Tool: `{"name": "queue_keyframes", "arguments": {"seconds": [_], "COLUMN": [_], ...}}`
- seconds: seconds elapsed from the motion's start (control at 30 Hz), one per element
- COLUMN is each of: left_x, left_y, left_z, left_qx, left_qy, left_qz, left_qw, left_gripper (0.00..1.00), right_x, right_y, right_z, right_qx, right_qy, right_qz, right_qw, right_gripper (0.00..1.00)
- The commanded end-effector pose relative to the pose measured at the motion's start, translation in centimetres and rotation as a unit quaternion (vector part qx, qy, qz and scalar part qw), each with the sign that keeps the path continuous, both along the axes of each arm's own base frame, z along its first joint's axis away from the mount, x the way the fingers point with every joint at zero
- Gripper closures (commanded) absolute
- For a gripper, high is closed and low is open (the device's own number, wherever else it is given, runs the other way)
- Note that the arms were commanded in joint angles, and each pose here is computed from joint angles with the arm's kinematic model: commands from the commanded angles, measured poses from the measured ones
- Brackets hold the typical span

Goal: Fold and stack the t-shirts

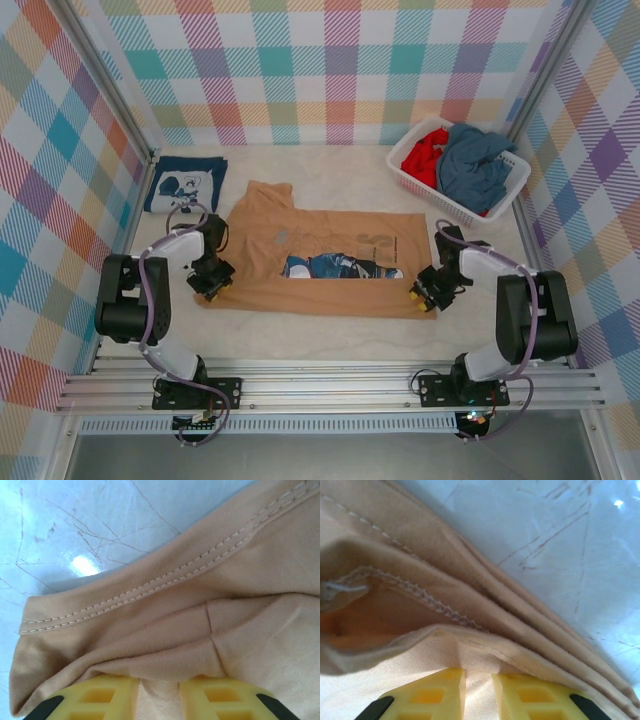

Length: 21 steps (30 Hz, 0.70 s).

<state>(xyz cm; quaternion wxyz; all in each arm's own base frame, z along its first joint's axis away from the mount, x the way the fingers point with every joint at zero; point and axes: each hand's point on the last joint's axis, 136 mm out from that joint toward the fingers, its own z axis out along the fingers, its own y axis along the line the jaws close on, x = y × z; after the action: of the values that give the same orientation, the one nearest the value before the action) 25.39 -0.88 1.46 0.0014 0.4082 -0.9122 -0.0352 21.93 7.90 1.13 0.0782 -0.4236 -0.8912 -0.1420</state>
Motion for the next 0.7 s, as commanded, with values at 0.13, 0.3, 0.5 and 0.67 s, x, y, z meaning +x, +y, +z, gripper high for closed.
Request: {"name": "queue_keyframes", "arguments": {"seconds": [0.13,0.3,0.5,0.67], "left_x": [-7.6,-8.8,-5.5,-0.2], "left_y": [1.5,0.3,0.9,-0.5], "left_z": [-1.3,-1.5,2.1,7.9], "left_qx": [0.035,0.023,0.068,0.078], "left_qy": [0.058,0.064,0.017,-0.068], "left_qz": [0.076,0.081,0.054,0.015], "left_qw": [0.995,0.994,0.996,0.994], "left_gripper": [0.72,0.7,0.56,0.55], "right_x": [-7.2,-8.0,-5.8,-1.9], "right_y": [-2.8,-2.9,-3.9,-4.2], "right_z": [-1.1,-0.3,2.3,6.0], "right_qx": [-0.076,-0.085,-0.129,-0.16], "right_qy": [0.14,0.14,0.105,0.0], "right_qz": [-0.031,-0.047,-0.035,-0.004], "right_qw": [0.987,0.985,0.985,0.987], "right_gripper": [0.75,0.72,0.66,0.63]}}
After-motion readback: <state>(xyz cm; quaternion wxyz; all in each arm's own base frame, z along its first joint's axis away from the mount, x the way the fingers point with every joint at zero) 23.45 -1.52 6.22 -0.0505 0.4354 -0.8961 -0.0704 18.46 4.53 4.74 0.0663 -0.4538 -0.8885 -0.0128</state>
